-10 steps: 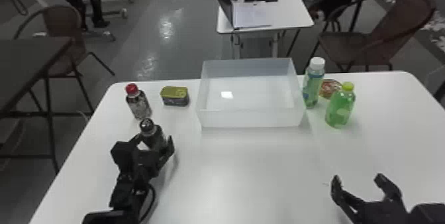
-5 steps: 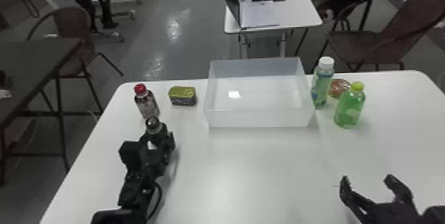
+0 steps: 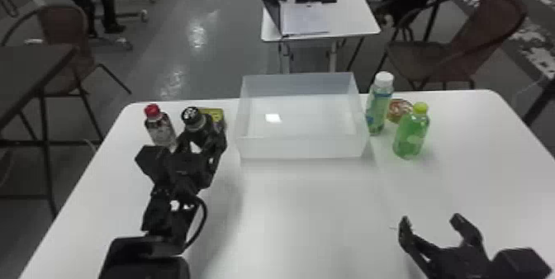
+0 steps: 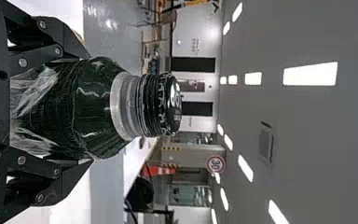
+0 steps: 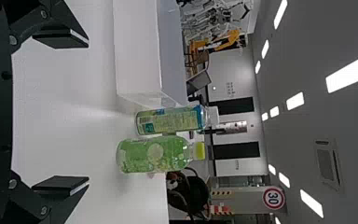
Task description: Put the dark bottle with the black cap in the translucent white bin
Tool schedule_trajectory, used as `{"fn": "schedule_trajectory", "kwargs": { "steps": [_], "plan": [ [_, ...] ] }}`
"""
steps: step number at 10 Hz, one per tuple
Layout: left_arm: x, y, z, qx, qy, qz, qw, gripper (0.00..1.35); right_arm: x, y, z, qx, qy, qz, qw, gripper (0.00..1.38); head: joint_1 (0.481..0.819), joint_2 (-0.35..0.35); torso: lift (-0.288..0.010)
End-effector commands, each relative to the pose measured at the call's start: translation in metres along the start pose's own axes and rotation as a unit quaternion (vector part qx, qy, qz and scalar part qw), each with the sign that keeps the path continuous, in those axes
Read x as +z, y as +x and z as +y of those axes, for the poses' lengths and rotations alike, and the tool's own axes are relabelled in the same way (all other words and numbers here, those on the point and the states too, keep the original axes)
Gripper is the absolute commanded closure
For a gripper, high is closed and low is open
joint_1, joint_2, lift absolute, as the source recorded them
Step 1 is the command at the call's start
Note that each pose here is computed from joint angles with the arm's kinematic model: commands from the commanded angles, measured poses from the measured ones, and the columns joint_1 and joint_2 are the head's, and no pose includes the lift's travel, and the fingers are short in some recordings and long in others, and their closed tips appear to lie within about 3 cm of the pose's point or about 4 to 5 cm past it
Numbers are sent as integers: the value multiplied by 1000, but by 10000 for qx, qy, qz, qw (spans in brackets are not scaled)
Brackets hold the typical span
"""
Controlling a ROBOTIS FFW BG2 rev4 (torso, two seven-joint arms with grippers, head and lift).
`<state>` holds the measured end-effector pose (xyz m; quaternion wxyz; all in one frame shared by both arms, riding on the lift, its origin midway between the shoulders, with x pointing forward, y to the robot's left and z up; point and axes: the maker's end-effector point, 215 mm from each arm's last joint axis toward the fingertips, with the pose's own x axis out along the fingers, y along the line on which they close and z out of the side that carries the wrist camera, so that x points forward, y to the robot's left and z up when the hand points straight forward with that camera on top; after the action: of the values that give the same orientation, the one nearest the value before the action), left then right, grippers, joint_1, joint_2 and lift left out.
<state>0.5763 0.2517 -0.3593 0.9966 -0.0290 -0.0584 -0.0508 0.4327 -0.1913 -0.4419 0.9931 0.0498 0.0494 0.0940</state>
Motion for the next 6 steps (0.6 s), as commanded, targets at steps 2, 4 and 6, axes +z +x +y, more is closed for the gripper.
{"fn": "schedule_trajectory", "kwargs": {
  "steps": [2,4,6],
  "plan": [
    [22,35,-52,-581,-271,-80,9979,645,-1,2,0,8,8,1,10000,243,695,55,-93],
    [30,63,-83,-1111,-65,-144,9937,645,-1,2,1,2,23,5,10000,245,695,8,-93],
    [15,88,-110,-1592,-3,38,9872,645,-1,6,3,46,57,-34,10000,246,695,-35,-93]
  ]
}}
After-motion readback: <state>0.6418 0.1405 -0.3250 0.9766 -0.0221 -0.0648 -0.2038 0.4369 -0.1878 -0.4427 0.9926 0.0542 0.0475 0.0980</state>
